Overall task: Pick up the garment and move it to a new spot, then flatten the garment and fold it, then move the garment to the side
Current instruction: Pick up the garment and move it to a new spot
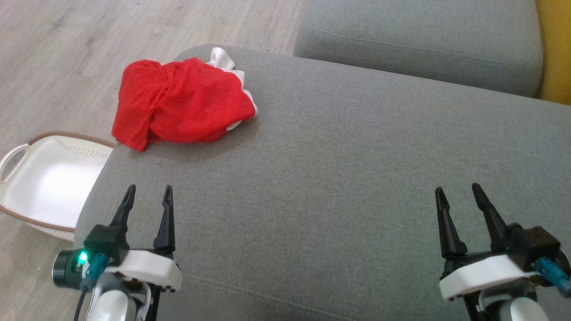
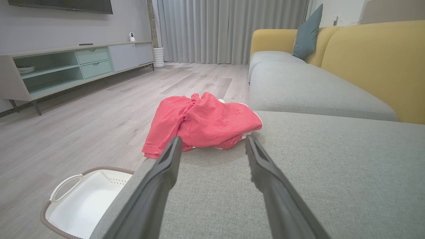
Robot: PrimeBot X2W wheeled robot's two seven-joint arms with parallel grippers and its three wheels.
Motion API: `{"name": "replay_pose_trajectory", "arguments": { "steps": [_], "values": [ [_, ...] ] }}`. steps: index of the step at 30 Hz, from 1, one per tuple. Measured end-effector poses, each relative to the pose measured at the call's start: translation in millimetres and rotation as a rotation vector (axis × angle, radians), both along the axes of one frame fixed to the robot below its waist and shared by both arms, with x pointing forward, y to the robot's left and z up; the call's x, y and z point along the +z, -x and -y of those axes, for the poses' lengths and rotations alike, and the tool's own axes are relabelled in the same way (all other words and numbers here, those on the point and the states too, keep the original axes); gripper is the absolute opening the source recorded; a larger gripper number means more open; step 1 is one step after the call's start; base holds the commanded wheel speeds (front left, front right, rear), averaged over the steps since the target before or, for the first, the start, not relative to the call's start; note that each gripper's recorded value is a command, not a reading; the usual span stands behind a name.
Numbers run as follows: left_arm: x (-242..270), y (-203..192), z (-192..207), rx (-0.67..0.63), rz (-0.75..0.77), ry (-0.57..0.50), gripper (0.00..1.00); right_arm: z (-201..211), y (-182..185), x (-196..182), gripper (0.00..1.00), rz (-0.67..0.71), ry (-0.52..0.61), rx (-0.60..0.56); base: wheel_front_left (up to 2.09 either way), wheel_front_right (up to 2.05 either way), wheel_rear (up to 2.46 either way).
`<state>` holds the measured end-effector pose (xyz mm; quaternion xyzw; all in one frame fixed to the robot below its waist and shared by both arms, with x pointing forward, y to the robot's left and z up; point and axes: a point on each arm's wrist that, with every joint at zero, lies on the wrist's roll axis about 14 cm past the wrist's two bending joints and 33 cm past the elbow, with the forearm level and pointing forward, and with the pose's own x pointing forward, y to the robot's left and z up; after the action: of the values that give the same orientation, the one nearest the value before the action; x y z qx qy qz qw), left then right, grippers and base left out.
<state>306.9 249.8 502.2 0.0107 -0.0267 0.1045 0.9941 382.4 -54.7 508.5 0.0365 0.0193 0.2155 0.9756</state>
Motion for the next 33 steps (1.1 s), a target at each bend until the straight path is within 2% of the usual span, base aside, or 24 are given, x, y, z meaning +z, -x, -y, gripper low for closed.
{"name": "replay_pose_trajectory", "arguments": {
  "steps": [15, 23, 33],
  "values": [
    [-10.1, -13.8, 2.4, -0.012, -0.031, 0.05, 1.0, 1.4, -7.2, -11.8, 1.0, -0.038, -0.003, -0.005, 0.0, 0.0, 0.0],
    [-22.0, -97.9, -13.7, -0.044, -0.132, 0.06, 1.0, -9.1, -47.4, -18.8, 1.0, -0.049, 0.007, 0.012, 0.0, 0.0, 0.0],
    [-92.7, -182.2, -40.7, -0.07, -0.403, 0.047, 1.0, 18.7, -81.6, -67.7, 1.0, -0.139, 0.03, -0.055, 0.0, 0.0, 0.0]
  ]
}}
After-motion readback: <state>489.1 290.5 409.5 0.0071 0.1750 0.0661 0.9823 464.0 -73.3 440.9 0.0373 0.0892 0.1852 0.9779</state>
